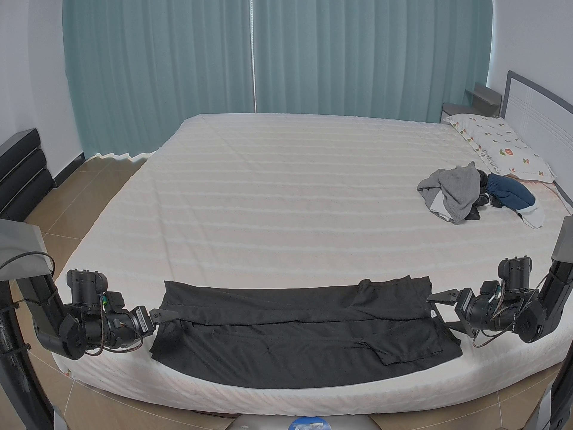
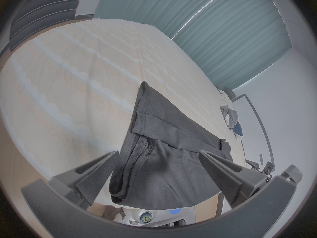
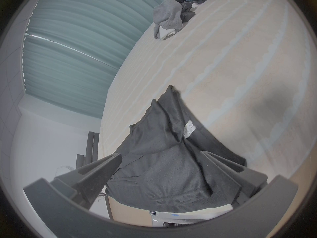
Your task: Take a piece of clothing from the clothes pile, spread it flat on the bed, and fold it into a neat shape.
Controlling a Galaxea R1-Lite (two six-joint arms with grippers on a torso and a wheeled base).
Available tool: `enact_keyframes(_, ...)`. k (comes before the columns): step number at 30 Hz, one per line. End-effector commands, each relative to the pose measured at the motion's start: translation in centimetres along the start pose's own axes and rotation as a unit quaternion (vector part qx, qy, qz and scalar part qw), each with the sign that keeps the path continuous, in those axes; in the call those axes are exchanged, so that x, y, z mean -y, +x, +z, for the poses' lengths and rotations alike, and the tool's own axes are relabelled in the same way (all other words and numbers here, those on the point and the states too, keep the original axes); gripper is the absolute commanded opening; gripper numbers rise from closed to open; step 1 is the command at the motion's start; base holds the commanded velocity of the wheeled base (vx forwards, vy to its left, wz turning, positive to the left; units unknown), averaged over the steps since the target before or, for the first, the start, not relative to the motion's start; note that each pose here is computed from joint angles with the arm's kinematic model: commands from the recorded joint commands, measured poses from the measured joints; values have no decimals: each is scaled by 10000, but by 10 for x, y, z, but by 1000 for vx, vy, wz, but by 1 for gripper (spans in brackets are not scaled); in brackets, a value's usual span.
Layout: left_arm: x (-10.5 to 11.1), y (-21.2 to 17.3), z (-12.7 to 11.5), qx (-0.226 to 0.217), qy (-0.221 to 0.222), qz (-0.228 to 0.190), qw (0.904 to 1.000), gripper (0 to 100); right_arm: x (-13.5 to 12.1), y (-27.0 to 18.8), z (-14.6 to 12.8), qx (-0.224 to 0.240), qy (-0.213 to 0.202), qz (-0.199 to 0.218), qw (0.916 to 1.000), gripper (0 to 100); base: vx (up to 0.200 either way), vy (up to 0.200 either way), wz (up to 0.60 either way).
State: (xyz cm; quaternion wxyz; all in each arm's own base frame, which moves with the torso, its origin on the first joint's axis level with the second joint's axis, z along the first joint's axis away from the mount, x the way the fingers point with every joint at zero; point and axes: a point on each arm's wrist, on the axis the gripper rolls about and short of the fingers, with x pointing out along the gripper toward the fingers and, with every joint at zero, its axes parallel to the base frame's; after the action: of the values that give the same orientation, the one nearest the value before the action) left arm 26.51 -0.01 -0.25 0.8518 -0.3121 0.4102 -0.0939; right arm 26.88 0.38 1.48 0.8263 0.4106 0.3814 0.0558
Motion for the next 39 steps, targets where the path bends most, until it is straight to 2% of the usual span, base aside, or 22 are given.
enact_keyframes(1,1,6,-12,-268,17,35,9996,100,0,0,0,6,5,-1,10000,100,0,0,0)
enact_keyframes(8,-2,8,-15,-237,4,278,9993,100,0,0,0,-5,1,8,10000,100,0,0,0)
enact_keyframes(15,-5,5,-22,-352,-85,360,9987,100,-1,-1,1,16,-4,19,10000,100,0,0,0)
enact_keyframes(32,-9,5,-24,-270,-90,475,9985,100,1,0,-2,-35,12,-13,10000,100,0,0,0)
enact_keyframes(33,-9,5,-24,-270,-90,475,9985,0,1,0,-2,-35,12,-13,10000,100,0,0,0)
enact_keyframes(39,-10,0,-29,-298,-117,584,9978,0,0,0,-3,-68,-15,-4,10000,100,0,0,0)
